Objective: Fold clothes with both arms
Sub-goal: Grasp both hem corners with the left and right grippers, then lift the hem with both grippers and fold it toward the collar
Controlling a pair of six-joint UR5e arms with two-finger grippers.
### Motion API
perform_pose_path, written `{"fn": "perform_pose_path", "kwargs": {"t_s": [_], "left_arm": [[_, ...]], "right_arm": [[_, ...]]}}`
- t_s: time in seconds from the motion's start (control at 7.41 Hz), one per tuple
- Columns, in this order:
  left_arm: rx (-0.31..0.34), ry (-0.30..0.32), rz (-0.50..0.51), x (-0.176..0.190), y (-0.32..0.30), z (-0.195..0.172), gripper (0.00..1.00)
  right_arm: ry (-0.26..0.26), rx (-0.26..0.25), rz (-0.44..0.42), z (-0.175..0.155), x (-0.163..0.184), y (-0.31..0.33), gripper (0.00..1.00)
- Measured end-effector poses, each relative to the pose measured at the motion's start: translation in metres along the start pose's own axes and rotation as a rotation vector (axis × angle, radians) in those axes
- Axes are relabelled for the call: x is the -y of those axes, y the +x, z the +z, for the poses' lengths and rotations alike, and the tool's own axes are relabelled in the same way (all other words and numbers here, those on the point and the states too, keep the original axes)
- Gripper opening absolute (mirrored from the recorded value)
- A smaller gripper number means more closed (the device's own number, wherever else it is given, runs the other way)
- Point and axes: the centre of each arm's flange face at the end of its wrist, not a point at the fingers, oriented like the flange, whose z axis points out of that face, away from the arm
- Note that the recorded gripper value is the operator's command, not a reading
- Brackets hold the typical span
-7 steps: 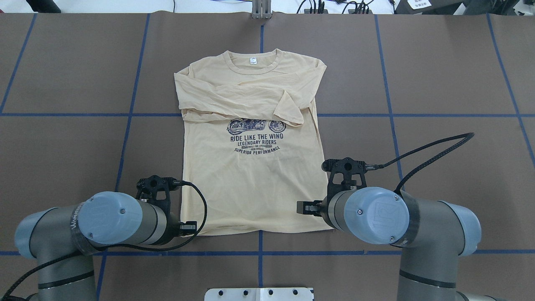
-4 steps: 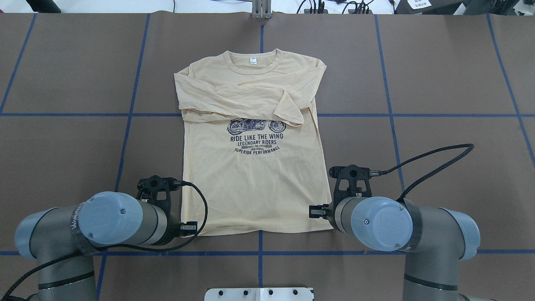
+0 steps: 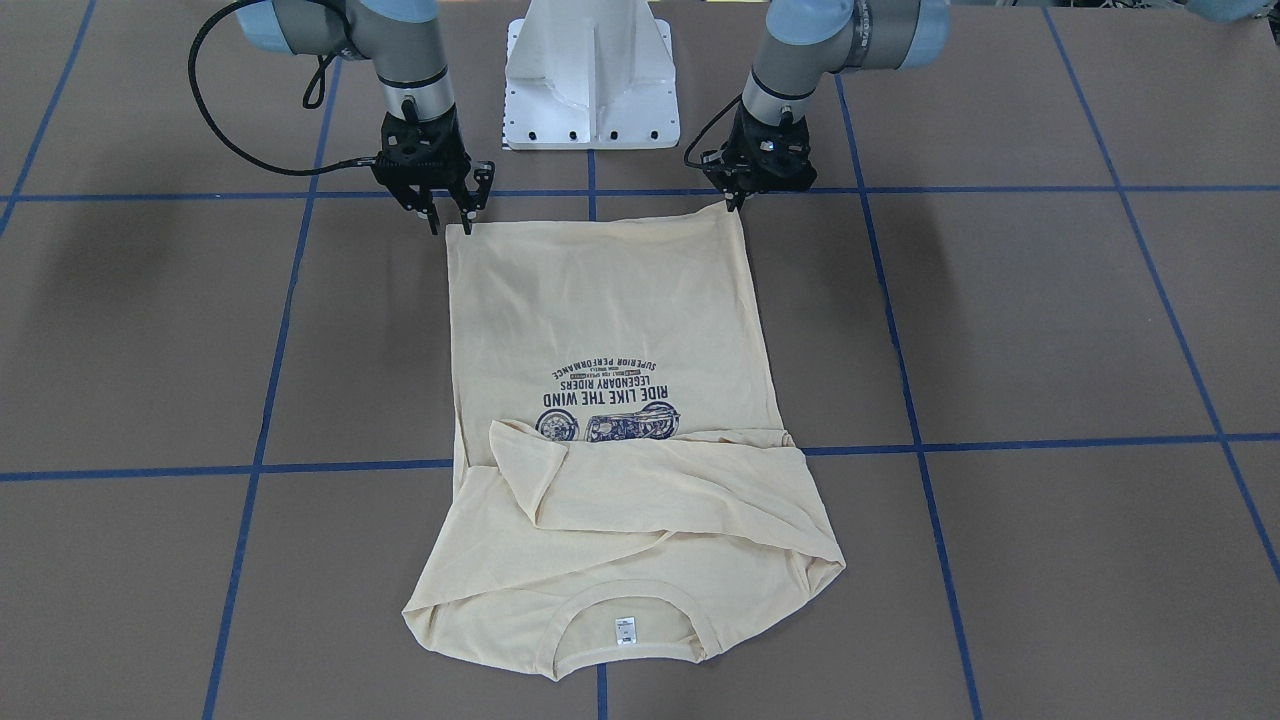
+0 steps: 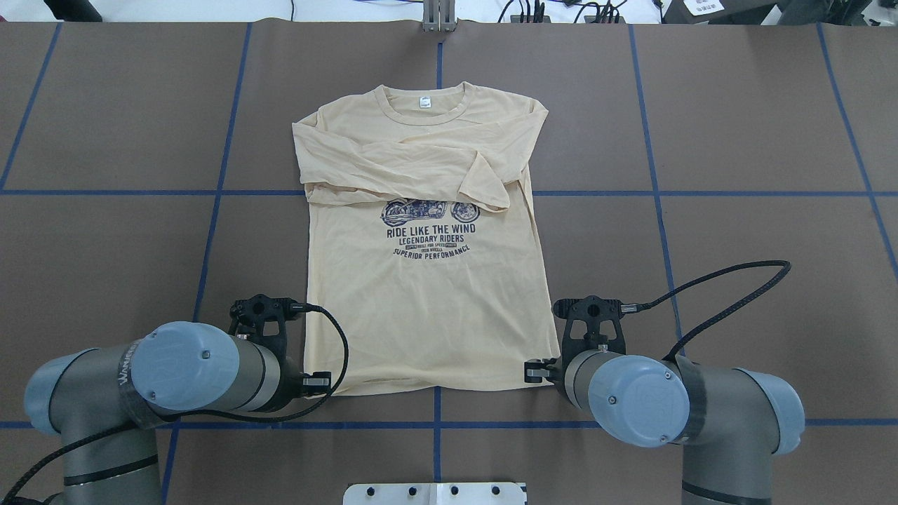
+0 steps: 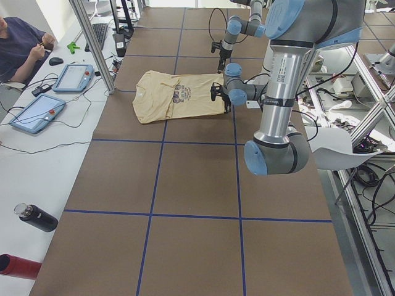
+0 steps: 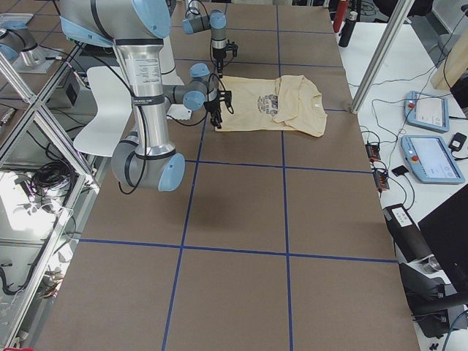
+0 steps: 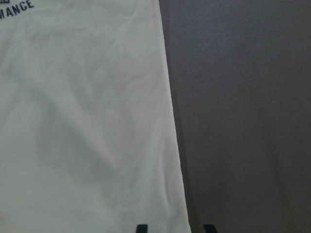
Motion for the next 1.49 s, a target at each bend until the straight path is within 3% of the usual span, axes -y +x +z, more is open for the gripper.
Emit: {"fn": "perform_pose_path", "kwargs": {"t_s": [0.95, 1.22, 1.49], "left_arm": [[-0.015, 0.002, 0.002, -0.001, 0.002, -0.006, 0.0], [-0.015, 0.002, 0.002, -0.001, 0.002, -0.007, 0.0], [-0.018, 0.004, 0.001, 0.0, 0.002, -0.009, 0.0]], "right_arm": [[0.015, -0.03, -0.029, 0.015, -0.017, 0.0, 0.48], [0.019, -0.032, -0.036, 0.017, -0.022, -0.002, 0.38], [0.025, -0.032, -0.04, 0.017, -0.024, -0.003, 0.0]]}}
